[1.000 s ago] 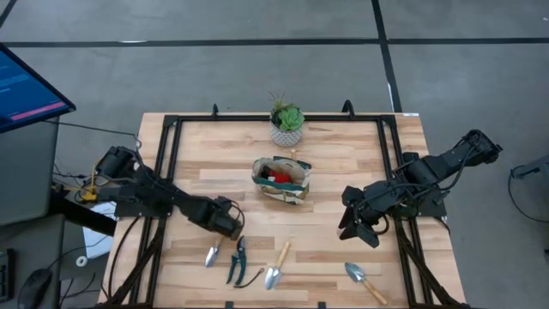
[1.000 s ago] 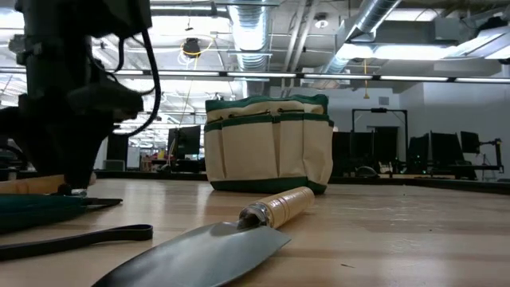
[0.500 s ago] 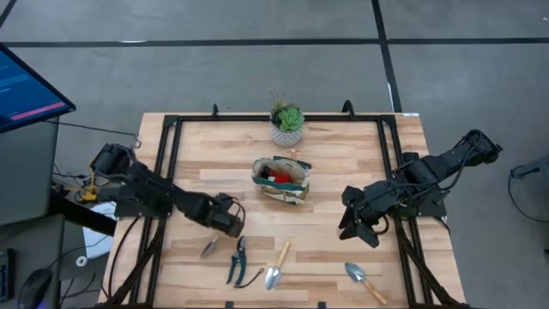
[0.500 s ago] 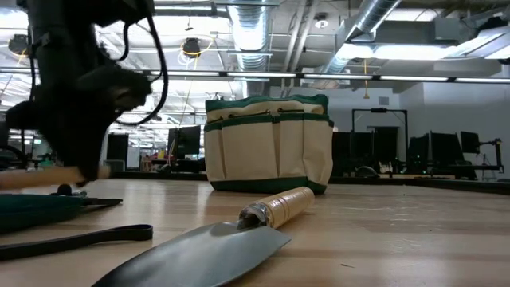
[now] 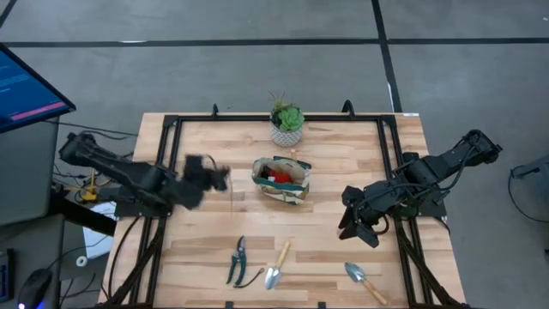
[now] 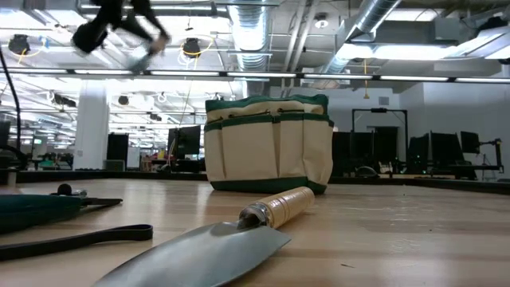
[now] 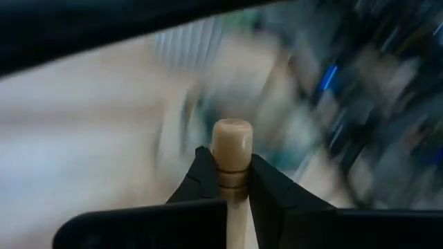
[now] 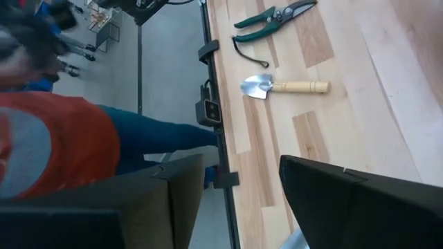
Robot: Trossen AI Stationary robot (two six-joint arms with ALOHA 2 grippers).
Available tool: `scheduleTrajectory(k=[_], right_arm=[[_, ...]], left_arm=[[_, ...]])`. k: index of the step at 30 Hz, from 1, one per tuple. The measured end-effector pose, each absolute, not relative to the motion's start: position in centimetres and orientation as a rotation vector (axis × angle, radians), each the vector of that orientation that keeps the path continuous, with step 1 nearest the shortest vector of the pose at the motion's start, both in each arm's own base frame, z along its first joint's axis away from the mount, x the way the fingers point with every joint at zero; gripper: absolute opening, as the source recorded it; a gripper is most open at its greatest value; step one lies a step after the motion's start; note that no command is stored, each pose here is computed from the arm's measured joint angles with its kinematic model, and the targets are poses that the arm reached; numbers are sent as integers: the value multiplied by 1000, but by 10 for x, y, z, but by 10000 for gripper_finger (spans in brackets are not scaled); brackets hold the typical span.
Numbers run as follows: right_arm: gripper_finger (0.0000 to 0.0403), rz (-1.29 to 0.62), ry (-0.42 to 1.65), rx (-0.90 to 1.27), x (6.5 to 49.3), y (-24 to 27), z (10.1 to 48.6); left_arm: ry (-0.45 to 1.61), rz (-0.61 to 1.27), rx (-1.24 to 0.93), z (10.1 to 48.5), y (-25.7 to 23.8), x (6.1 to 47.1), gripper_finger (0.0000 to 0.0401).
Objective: Pick & Place Garden tools in Gardening bag
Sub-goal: Put the trowel into the gardening bag
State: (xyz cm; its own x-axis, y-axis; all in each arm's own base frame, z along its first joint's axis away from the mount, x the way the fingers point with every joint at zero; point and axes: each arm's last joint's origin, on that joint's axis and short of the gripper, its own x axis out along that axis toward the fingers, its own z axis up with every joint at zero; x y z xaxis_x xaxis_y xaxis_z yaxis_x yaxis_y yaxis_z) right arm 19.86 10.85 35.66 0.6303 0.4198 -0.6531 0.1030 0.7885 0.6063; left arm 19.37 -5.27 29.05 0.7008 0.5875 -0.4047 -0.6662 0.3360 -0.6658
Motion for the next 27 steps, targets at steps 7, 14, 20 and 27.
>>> scheduleTrajectory(k=[7,14,20,27], right_arm=[[181,140,846,640,200,107,357],[180,128,828,640,201,106,357],[178,80,797,688,202,106,359],[179,58,801,744,202,106,359]], left_arm=[[-292,924,-604,359,-29,191,6],[-402,1047,-455,375,-5,217,6],[-327,1062,-369,358,7,256,6],[-224,1070,-211,364,10,311,6]])
